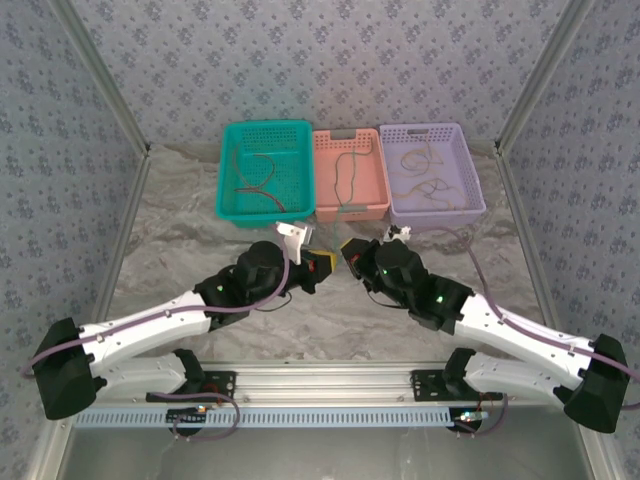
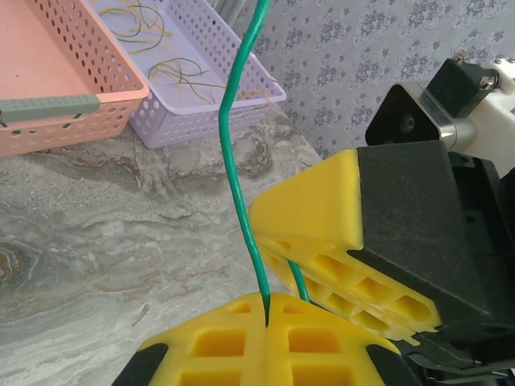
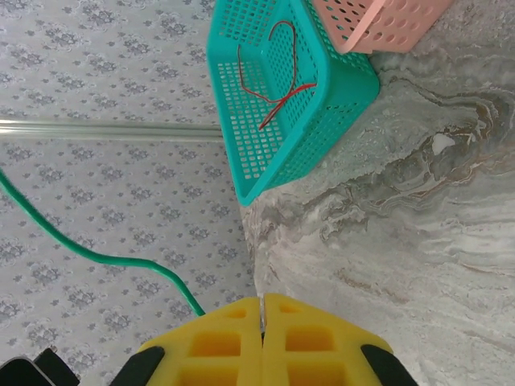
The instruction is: Untangle the cables
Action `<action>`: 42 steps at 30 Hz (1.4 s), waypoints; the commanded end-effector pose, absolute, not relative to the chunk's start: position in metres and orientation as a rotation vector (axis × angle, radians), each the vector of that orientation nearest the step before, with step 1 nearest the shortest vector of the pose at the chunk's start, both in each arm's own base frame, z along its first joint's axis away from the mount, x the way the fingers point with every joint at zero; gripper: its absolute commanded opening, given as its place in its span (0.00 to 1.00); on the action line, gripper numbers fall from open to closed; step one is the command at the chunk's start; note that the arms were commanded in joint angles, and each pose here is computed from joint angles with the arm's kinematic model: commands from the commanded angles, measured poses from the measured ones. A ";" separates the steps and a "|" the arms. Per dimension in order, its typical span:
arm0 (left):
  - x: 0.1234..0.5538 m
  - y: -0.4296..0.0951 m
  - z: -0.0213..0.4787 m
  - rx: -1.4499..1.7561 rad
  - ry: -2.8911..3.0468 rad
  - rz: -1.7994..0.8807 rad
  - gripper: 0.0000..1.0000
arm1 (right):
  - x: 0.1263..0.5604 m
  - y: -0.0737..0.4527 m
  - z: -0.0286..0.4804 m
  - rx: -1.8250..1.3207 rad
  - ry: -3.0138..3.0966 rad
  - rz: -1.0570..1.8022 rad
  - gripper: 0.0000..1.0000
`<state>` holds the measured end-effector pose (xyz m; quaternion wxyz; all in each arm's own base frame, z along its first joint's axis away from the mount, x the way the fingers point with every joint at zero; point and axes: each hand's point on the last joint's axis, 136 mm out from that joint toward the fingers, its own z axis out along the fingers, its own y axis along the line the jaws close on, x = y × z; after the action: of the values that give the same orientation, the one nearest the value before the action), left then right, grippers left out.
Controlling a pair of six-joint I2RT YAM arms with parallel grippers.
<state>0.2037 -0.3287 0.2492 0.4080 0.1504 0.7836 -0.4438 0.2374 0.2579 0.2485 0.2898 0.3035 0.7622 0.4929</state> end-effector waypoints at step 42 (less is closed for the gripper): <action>0.289 -0.268 0.349 -0.015 1.803 -1.069 0.00 | 0.228 0.210 0.179 1.077 1.857 1.268 0.00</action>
<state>0.2704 -0.2925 0.2962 0.4262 0.0545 0.8057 -0.4078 0.2270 0.2306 0.2234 0.3469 0.3047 0.7433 0.4841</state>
